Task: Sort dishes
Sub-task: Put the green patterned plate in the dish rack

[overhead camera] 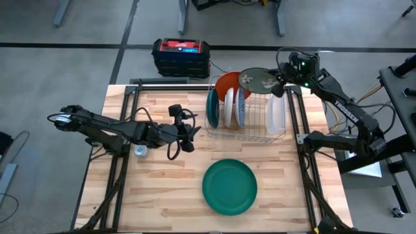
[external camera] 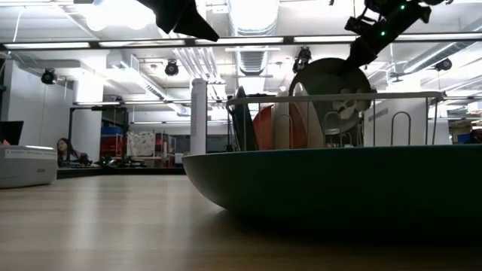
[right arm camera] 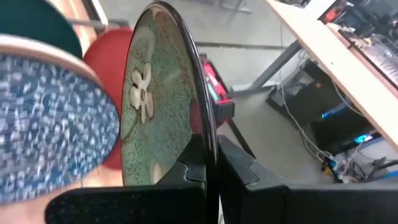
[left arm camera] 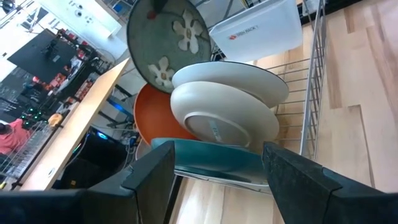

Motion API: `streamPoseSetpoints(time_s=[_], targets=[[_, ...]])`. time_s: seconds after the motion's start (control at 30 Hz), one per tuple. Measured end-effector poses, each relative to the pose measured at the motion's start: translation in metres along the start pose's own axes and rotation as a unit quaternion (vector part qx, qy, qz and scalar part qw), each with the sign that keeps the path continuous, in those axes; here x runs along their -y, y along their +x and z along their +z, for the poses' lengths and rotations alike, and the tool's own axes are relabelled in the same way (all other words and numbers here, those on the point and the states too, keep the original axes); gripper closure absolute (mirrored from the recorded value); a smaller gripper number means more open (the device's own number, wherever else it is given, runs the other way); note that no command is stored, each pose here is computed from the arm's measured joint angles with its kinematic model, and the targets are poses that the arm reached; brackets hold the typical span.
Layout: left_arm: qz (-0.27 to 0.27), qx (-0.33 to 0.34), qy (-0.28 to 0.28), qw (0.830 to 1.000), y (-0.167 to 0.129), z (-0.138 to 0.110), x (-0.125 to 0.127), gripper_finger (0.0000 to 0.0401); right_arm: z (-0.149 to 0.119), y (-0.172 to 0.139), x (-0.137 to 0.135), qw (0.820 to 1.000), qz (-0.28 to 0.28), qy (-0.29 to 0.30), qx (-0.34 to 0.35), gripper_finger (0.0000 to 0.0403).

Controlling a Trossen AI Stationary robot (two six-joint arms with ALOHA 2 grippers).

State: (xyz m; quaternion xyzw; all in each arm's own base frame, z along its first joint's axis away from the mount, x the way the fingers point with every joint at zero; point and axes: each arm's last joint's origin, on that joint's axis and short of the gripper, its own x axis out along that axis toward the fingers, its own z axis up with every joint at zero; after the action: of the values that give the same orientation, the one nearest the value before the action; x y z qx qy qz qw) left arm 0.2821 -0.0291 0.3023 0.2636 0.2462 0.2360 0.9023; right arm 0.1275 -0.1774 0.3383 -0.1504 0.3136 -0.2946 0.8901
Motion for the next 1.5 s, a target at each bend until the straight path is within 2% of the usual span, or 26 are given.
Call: streamPoseSetpoints(time_s=[0.27, 0.6, 0.77, 0.9, 1.13, 1.5], targets=[[0.004, -0.002, 0.0, 1.0, 0.0, 0.0, -0.001, 0.0171, 0.007, -0.007, 0.003, 0.998, 0.01, -0.064, 0.001, 0.0403], [0.005, -0.002, 0.0, 1.0, 0.001, 0.0, -0.001, 0.0171, -0.005, 0.013, -0.002, 0.997, 0.029, -0.058, -0.033, 0.0403], [0.005, -0.002, 0.0, 1.0, 0.001, 0.0, -0.001, 0.0171, -0.016, 0.035, -0.007, 0.993, 0.085, -0.055, -0.067, 0.0403], [0.004, -0.003, 0.0, 1.0, 0.001, 0.0, -0.001, 0.0171, -0.023, 0.051, -0.009, 0.989, 0.105, -0.045, -0.093, 0.0403], [0.005, -0.002, 0.0, 1.0, 0.001, 0.0, -0.001, 0.0171, -0.024, 0.057, -0.007, 0.989, 0.1, -0.037, -0.1, 0.0403], [0.004, -0.003, 0.0, 1.0, 0.001, 0.0, -0.001, 0.0171, -0.017, 0.039, -0.006, 0.993, 0.074, -0.048, -0.078, 0.0403]])
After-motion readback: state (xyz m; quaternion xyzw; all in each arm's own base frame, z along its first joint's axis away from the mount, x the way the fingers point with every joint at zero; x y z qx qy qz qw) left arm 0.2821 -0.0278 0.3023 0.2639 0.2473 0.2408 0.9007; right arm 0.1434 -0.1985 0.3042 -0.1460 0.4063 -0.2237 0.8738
